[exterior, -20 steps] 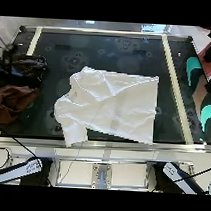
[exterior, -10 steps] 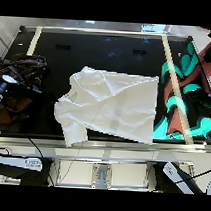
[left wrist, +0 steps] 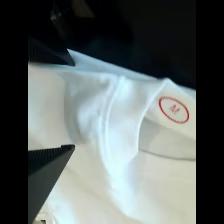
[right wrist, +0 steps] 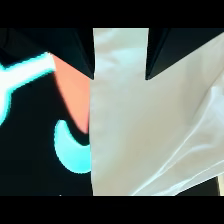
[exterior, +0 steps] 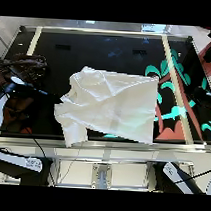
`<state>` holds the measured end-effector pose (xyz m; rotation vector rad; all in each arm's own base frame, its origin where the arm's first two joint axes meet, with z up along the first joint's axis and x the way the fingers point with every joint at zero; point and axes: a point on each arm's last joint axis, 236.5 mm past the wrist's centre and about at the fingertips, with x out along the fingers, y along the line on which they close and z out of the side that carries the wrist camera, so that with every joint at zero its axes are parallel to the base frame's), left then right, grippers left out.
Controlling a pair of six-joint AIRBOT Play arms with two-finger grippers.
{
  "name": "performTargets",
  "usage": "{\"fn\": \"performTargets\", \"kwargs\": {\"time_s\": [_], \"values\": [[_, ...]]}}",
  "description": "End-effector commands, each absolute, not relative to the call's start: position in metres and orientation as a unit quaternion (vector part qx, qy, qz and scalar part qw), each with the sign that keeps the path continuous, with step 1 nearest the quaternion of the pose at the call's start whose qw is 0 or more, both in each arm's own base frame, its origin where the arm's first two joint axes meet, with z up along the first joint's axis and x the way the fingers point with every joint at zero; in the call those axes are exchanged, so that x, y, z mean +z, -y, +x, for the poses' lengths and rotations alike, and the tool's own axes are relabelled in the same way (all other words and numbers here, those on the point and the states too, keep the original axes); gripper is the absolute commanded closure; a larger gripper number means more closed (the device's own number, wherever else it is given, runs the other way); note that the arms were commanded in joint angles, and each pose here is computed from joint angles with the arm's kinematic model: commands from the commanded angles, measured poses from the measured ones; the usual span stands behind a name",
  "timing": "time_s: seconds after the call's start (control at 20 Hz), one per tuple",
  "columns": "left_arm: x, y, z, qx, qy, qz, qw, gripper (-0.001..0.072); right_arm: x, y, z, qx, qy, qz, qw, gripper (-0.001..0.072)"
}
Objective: Fold the shirts.
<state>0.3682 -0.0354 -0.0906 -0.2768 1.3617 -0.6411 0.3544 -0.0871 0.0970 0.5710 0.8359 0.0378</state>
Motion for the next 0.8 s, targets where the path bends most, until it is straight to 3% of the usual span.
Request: {"fn": "performTargets", "kwargs": {"time_s": [0.0,0.05,0.1,0.15,0.3,0.45,0.7,0.75], "values": [[-0.096,0.056,0.365,-0.313,-0.623,-0.107,0.709,0.0243,0.095,0.079,0.349,0.033,-0.413,0.278,0.866,0.0329],[-0.097,0.059,0.364,-0.314,-0.625,-0.107,0.706,0.0309,0.091,0.075,0.342,0.039,-0.429,0.276,0.859,0.0329],[-0.097,0.061,0.363,-0.315,-0.626,-0.107,0.705,0.0548,0.083,0.071,0.334,0.043,-0.45,0.274,0.849,0.033],[-0.096,0.061,0.361,-0.318,-0.628,-0.107,0.703,0.0692,0.068,0.064,0.318,0.046,-0.484,0.284,0.827,0.0329],[-0.096,0.061,0.36,-0.318,-0.629,-0.107,0.701,0.0693,0.003,0.04,0.245,0.029,-0.618,0.319,0.718,0.0329],[-0.096,0.062,0.359,-0.318,-0.632,-0.11,0.699,0.0693,-0.037,0.01,0.193,0.029,-0.685,0.359,0.633,0.0329],[-0.094,0.064,0.353,-0.326,-0.638,-0.113,0.689,0.0694,-0.07,-0.021,0.159,0.016,-0.712,0.412,0.569,0.032],[-0.094,0.064,0.352,-0.328,-0.639,-0.114,0.687,0.0694,-0.075,-0.026,0.152,0.016,-0.717,0.418,0.558,0.0229]]}}
